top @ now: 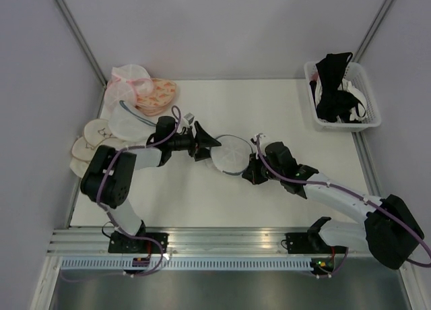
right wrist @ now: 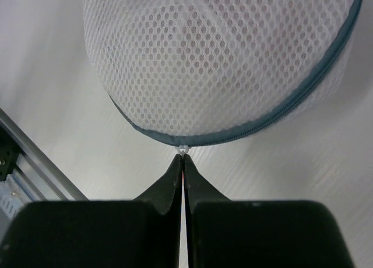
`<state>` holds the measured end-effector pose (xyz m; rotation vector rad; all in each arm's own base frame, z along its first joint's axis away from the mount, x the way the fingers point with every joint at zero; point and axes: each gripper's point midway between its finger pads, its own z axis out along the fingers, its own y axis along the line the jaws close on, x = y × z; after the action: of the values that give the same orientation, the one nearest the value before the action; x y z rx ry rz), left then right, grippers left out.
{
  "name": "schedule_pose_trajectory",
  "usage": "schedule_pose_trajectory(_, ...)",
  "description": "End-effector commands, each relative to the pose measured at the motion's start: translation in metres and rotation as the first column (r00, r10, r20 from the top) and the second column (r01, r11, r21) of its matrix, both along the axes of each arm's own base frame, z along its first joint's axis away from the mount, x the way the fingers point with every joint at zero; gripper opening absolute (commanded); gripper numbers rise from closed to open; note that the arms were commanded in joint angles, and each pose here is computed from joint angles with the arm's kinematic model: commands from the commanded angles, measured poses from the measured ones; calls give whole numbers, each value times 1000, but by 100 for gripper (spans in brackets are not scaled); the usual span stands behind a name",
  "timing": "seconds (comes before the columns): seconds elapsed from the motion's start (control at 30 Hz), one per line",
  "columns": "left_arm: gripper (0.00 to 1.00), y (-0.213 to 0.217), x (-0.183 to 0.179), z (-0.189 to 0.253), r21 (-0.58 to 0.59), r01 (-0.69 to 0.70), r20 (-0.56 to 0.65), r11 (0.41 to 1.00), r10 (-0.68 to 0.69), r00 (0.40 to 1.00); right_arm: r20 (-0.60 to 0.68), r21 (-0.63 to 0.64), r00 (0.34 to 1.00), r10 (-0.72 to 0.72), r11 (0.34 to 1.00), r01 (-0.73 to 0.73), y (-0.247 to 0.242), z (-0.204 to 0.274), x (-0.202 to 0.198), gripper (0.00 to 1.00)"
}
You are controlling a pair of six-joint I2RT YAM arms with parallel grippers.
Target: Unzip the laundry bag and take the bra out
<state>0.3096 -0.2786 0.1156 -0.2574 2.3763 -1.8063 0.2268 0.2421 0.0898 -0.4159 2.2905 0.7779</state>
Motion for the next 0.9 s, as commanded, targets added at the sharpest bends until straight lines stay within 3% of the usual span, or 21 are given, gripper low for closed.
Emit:
schedule_pose_trajectory(0.0,75,8,-21,-4,117,-66,11,991,65,998,-51,38,997,65,997,-63,7,11,-17,0)
schedule_pose_trajectory(0.13,79,8,-60,9,167,-117,28,979,114,993,-58,112,994,93,990,-86,17,27,-23,0)
schedule_pose_trajectory(0.3,80,2,-108,-5,209,-117,-17,971,123,992,-45,167,994,104,981,-95,23,40,-25,0)
schedule_pose_trajectory(0.47,81,27,-117,-22,314,-228,-17,922,245,969,-47,201,994,102,975,-91,27,48,-26,0)
schedule_pose_trajectory(0.6,90,56,-114,-29,407,-335,30,850,355,935,-40,178,998,47,983,-39,17,51,-24,0)
schedule_pose_trajectory(0.7,91,58,-119,-19,368,-361,16,857,382,924,-27,176,1000,8,984,-3,11,59,-22,0)
schedule_pose_trajectory(0.87,95,48,-124,15,260,-397,10,880,409,913,-51,224,995,88,972,-74,19,63,-36,1)
